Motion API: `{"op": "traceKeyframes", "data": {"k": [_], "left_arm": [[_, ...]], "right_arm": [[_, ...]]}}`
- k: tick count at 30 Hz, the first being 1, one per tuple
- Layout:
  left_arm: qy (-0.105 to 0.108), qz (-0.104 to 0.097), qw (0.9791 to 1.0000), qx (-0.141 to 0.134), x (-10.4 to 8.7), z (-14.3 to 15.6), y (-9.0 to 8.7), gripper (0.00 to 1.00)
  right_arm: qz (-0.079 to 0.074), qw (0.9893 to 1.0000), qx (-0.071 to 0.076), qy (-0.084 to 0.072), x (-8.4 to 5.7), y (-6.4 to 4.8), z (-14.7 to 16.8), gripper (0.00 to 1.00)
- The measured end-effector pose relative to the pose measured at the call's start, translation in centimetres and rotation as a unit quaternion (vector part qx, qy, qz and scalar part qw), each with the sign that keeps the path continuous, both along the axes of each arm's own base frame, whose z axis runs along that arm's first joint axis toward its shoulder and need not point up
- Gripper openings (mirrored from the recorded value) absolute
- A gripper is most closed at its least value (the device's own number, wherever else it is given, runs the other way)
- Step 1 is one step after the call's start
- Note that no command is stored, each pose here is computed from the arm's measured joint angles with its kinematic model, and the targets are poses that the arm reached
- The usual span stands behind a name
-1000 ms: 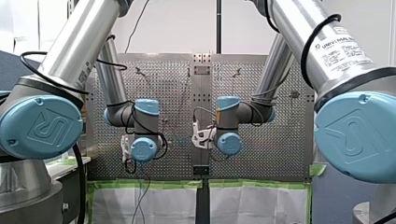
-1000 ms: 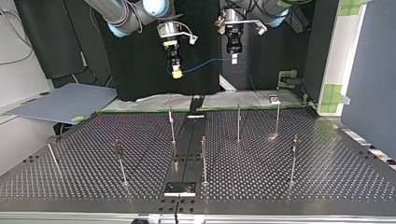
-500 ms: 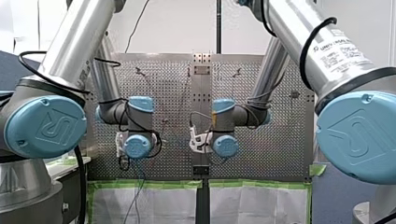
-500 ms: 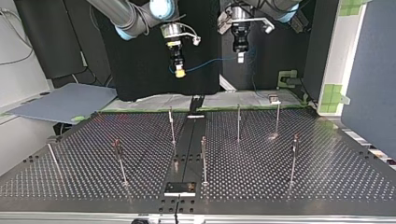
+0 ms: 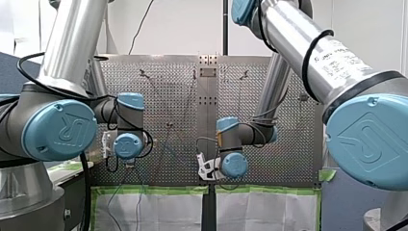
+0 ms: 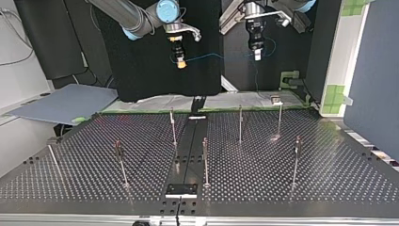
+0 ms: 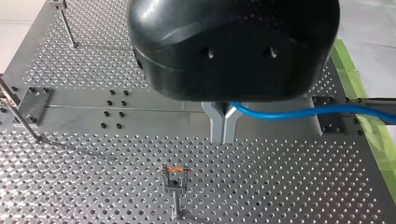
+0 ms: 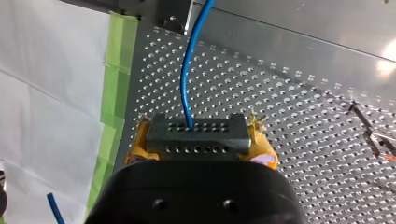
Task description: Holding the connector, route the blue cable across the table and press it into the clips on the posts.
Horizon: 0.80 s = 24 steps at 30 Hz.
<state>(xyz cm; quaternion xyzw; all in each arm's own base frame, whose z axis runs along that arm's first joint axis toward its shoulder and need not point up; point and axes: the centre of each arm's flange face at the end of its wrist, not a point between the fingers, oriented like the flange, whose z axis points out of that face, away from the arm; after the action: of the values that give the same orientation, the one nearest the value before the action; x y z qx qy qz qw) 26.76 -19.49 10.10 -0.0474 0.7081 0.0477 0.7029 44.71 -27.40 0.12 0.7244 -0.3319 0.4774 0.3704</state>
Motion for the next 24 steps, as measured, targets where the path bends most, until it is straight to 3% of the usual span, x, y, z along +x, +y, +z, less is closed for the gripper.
{"op": "traceKeyframes", "data": {"k": [6,9,12,15,18,24], "left_arm": [[-0.004,-0.009,0.9999,0.005,0.6,0.2,-0.4,0.00],[-0.013,-0.014,0.9998,0.005,1.1,1.0,-0.6,0.00],[-0.026,-0.013,0.9996,0.002,1.8,2.2,-0.8,0.00],[-0.040,-0.006,0.9992,0.001,2.8,3.7,-0.8,0.00],[-0.052,0.009,0.9986,0.000,4.0,5.3,-0.7,0.00],[-0.048,0.030,0.9984,0.003,5.2,6.4,-0.3,0.00]], "right_arm": [[0.002,1.0000,0.000,-0.002,0.4,-0.1,0.6,0.00],[0.010,0.9998,-0.005,-0.018,1.8,-0.2,2.5,0.00],[0.027,0.9988,-0.008,-0.040,3.6,-0.1,4.7,0.00],[0.038,0.9973,-0.008,-0.062,4.8,-0.6,6.9,0.00],[0.049,0.9950,-0.008,-0.086,5.9,-1.2,9.2,0.00],[0.076,0.9889,-0.013,-0.127,7.9,-2.1,14.3,0.00]]}}
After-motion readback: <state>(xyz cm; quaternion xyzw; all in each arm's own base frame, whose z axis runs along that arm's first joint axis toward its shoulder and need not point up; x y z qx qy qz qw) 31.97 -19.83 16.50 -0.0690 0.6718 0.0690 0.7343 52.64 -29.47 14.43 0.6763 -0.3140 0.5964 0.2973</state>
